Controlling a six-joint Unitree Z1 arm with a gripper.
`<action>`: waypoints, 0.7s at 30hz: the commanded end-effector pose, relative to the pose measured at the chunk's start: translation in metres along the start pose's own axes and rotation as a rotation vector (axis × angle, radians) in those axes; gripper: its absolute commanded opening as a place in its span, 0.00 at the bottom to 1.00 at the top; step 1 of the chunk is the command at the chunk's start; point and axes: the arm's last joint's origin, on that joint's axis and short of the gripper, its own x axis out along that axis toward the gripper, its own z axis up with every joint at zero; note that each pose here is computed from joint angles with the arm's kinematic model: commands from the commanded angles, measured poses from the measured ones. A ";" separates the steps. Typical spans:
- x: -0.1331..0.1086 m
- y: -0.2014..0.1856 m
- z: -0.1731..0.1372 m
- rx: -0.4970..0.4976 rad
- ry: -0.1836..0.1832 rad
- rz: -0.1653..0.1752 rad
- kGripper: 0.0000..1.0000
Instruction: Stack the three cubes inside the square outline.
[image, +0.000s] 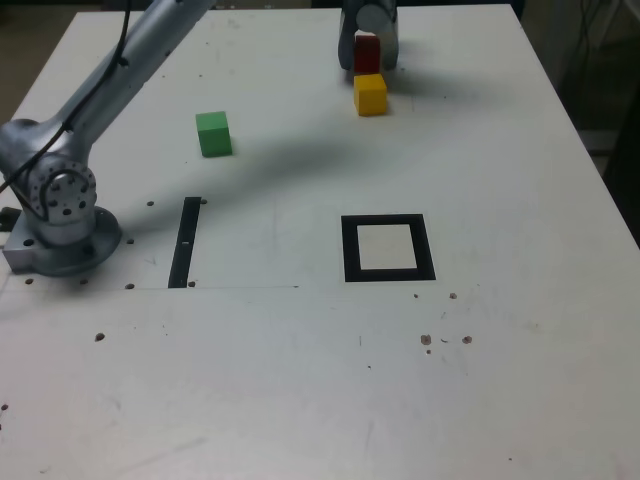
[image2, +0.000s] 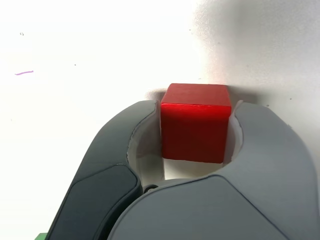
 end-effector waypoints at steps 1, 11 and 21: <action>0.002 -0.001 0.001 0.011 0.004 -0.011 0.33; -0.020 -0.007 -0.003 0.018 -0.027 0.000 0.24; -0.110 -0.038 -0.026 0.033 -0.143 0.097 0.22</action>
